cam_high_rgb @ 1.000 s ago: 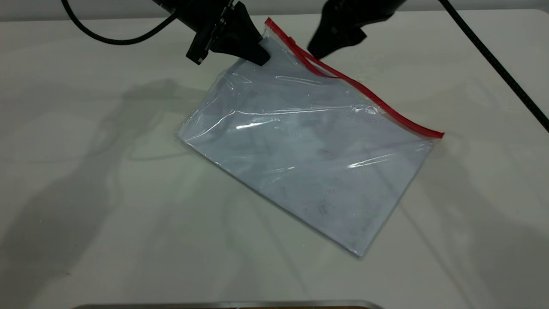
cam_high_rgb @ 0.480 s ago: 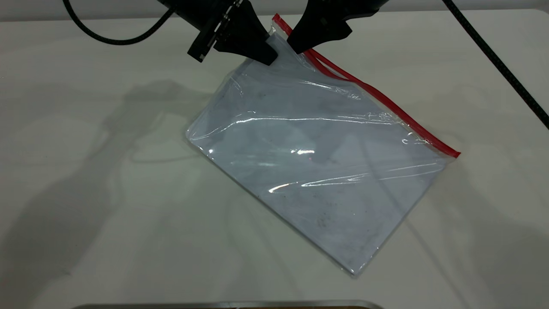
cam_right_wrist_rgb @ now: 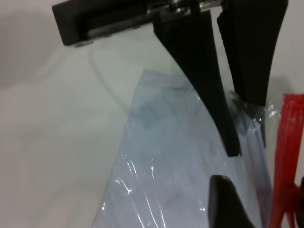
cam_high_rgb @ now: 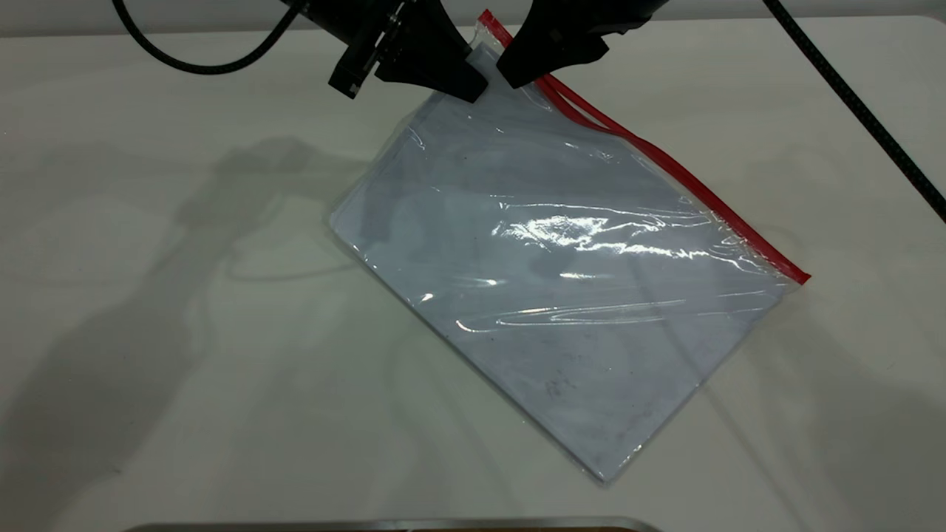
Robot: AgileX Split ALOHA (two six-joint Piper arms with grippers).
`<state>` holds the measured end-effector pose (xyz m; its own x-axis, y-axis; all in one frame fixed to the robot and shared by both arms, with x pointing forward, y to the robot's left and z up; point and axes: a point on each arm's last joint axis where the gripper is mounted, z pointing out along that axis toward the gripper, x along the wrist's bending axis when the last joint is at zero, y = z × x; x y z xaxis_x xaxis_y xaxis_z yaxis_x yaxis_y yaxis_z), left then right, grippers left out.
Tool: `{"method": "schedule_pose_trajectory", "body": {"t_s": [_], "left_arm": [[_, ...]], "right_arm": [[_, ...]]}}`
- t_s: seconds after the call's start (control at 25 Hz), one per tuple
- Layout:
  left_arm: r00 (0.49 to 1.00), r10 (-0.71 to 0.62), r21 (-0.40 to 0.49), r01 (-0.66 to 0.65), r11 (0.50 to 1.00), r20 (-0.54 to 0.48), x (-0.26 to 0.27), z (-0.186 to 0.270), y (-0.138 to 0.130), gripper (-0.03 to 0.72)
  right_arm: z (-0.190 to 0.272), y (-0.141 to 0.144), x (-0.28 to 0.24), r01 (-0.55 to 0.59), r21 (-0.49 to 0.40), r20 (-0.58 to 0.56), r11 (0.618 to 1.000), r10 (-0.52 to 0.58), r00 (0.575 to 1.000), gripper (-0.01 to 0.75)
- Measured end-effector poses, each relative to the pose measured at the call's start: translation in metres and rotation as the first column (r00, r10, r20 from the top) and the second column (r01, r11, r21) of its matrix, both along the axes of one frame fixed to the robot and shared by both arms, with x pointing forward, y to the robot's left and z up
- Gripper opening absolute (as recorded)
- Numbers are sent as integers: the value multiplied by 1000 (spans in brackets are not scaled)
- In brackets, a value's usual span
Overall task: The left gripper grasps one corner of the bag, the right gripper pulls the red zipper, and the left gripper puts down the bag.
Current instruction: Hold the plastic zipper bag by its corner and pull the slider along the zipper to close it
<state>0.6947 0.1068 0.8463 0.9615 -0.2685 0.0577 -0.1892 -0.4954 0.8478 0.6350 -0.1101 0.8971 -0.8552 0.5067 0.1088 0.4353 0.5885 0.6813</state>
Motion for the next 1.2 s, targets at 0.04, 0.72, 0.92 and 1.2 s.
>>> {"method": "schedule_pose_trajectory", "body": {"t_s": [0.04,0.72,0.92,1.2], "left_arm": [[1000,0,0,0,1000,0,0,0,0,53],[1000,-1,-3,1,1000,-1,0,0,-1,53],[1000,2,-9,-2,1000,-3,0,1,-1,53],[1000,19,-27,-19,999,-15,1,2,-2,53]], "right_arm": [[0,0,0,5,5,-2,1000,-5,1000,347],[1,0,3,45,26,-2,999,-45,999,33],[1,0,3,55,28,-7,998,-55,998,30],[-2,-16,5,133,-2,-98,991,-132,986,30]]}}
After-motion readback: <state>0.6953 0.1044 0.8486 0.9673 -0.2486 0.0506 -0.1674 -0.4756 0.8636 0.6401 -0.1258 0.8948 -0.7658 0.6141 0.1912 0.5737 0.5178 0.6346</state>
